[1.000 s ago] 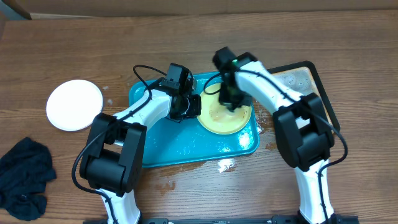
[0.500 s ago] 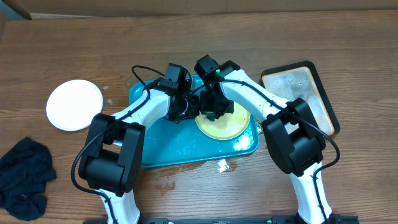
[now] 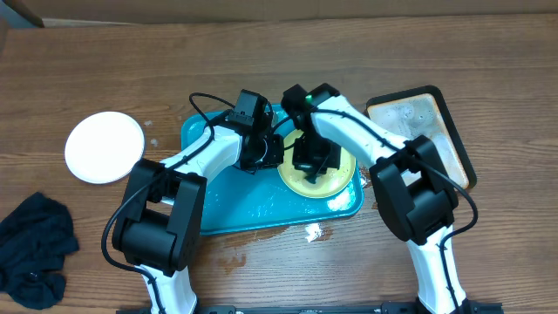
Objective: Clean dirty plates on tray and stack at the side
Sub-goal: 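Scrub the yellow plate with the sponge in the right gripper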
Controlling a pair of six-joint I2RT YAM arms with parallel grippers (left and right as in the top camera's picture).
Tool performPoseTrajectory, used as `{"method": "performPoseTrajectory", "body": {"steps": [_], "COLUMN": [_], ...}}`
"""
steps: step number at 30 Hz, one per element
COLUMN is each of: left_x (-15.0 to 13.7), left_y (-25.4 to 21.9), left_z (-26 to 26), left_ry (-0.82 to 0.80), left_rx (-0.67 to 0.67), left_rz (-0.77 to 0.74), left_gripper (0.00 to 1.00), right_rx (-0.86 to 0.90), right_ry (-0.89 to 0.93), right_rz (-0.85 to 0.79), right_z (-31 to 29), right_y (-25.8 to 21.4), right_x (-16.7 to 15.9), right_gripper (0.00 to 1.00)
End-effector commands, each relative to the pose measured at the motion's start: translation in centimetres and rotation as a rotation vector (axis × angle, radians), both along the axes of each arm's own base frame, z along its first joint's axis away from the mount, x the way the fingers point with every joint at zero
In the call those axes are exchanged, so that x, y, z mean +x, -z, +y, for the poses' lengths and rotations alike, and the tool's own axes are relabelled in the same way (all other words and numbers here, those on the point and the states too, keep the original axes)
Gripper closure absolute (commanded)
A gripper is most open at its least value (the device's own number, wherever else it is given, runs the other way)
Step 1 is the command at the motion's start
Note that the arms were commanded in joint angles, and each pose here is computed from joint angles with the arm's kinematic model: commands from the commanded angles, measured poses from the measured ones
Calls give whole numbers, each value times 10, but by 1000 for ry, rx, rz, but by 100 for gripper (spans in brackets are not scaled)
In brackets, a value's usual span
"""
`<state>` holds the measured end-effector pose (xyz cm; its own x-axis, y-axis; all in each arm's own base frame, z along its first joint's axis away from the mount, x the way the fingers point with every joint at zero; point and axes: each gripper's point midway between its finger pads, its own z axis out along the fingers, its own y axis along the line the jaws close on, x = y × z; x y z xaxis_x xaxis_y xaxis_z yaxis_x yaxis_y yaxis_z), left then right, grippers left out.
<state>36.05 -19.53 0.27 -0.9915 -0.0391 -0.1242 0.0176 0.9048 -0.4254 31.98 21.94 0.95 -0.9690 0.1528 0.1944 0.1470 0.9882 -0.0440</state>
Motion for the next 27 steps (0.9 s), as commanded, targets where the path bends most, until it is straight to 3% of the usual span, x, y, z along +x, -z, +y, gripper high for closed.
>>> {"method": "performPoseTrajectory", "body": {"steps": [1, 13, 19, 27], "left_x": [-13, -15, -16, -9], "left_y": [27, 27, 27, 31], "left_z": [12, 13, 14, 26], "left_ry": [-30, -26, -26, -84], "left_rx": [76, 80, 82, 154], "left_rz": [65, 73, 78, 57], "left_gripper": [96, 96, 96, 96], "right_rx": [-151, -146, 105, 298], "right_ry": [86, 170, 58, -61], "right_rz": [-14, -87, -95, -74], "right_z": [-45, -63, -8, 46], "right_y": [21, 24, 26, 20], "right_x": [14, 41, 47, 34], "right_gripper": [96, 96, 96, 96]}}
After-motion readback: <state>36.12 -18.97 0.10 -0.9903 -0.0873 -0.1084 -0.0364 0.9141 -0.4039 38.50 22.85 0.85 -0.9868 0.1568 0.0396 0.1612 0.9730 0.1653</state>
